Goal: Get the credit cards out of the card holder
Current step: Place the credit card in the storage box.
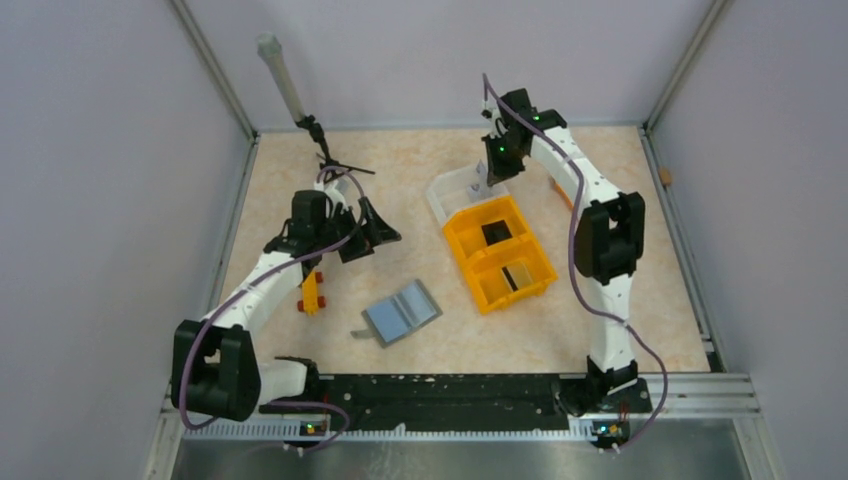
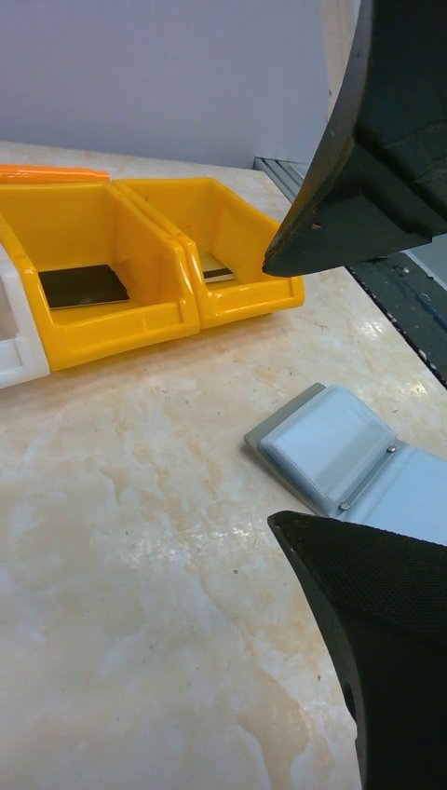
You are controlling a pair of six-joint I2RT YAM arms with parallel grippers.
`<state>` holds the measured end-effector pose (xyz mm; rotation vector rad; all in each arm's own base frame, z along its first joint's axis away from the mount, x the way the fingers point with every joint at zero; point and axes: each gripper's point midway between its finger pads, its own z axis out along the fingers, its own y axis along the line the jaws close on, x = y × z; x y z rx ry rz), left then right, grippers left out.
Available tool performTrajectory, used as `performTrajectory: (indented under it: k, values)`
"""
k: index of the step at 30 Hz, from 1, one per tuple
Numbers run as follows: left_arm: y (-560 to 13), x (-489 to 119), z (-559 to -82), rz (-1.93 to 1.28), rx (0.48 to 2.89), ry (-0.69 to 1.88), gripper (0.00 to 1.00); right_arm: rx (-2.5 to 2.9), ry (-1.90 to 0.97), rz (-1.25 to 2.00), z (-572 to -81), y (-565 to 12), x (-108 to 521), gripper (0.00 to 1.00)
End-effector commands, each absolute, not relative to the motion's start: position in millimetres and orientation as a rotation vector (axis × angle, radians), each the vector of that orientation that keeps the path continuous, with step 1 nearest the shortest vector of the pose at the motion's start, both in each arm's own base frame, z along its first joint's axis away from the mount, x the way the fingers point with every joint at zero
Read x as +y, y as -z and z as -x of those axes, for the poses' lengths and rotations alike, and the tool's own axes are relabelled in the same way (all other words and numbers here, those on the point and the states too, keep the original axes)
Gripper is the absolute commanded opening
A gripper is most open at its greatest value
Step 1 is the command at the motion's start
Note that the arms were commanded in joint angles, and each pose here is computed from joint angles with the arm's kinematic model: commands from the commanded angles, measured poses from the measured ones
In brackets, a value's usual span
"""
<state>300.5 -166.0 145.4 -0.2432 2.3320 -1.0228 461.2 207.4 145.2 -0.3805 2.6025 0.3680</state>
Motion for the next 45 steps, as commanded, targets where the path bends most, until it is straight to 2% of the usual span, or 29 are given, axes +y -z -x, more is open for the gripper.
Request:
performTrajectory:
  k: [1, 25, 26, 28, 29, 32, 35, 37, 42, 45]
  values:
    - [-161, -167, -315, 0.178, 2.278, 1.016, 0.99, 2.562, -0.417, 0.364, -473, -150, 220, 0.0]
    - [-156, -170, -309, 0.195, 2.301, 1.05, 0.99, 2.649, -0.441, 0.375, -485, -93, 231, 0.0]
    - [-155, -170, -308, 0.197, 2.304, 1.051, 0.99, 2.652, -0.423, 0.364, -486, -92, 228, 0.02]
    - [-155, -170, -308, 0.199, 2.305, 1.055, 0.99, 2.659, -0.371, 0.34, -488, -92, 222, 0.2]
    - [-155, -170, -308, 0.201, 2.306, 1.056, 0.99, 2.66, -0.354, 0.335, -488, -93, 220, 0.22]
    - [-155, -171, -308, 0.209, 2.305, 1.064, 0.99, 2.653, -0.288, 0.315, -491, -99, 211, 0.23]
    - [-154, -172, -307, 0.221, 2.304, 1.074, 0.99, 2.627, -0.245, 0.309, -494, -112, 206, 0.33]
    - [-154, -172, -307, 0.226, 2.302, 1.077, 0.99, 2.6, -0.237, 0.31, -496, -124, 206, 0.35]
    - [-147, -168, -303, 0.269, 2.327, 1.05, 0.99, 2.529, -0.315, 0.327, -485, -171, 220, 0.38]
    - [-142, -163, -295, 0.3, 2.353, 1.017, 0.99, 2.483, -0.431, 0.394, -459, -198, 248, 0.38]
